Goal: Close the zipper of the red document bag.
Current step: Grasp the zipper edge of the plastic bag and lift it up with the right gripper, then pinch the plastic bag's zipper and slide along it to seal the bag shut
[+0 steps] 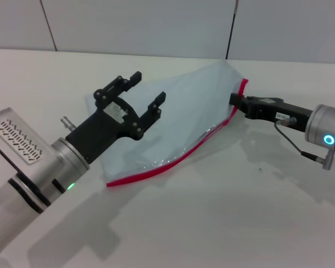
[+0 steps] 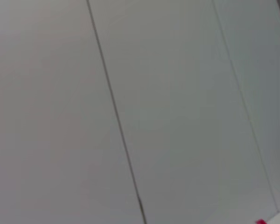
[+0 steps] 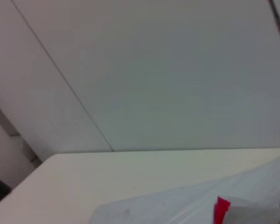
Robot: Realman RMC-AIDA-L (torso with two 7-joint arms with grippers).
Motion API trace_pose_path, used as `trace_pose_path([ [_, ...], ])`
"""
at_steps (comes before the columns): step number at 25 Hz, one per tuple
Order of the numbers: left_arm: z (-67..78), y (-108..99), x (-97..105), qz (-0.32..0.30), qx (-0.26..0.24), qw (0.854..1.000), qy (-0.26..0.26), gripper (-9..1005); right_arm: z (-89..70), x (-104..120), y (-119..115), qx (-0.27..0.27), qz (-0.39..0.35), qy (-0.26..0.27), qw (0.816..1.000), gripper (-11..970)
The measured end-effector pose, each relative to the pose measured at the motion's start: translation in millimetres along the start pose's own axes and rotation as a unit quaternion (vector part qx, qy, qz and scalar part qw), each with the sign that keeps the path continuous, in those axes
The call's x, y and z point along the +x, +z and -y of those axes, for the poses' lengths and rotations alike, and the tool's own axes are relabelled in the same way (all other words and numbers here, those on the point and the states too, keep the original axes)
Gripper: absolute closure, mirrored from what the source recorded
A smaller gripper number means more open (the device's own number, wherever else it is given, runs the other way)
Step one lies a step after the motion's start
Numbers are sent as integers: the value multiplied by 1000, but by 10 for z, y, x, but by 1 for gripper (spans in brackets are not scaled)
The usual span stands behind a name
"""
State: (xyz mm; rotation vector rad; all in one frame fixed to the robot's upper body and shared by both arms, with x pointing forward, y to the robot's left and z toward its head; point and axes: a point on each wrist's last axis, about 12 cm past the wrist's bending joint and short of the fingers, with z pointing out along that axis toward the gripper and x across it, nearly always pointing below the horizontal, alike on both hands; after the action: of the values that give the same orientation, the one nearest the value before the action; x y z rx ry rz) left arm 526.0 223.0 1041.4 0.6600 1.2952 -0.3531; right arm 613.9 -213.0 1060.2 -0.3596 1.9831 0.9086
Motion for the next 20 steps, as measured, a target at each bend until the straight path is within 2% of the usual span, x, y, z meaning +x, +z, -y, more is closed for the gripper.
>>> trace_pose_path([
  [20, 174, 98, 10, -12, 68, 998, 12, 403, -284, -100, 202, -68, 3, -21, 997, 952],
])
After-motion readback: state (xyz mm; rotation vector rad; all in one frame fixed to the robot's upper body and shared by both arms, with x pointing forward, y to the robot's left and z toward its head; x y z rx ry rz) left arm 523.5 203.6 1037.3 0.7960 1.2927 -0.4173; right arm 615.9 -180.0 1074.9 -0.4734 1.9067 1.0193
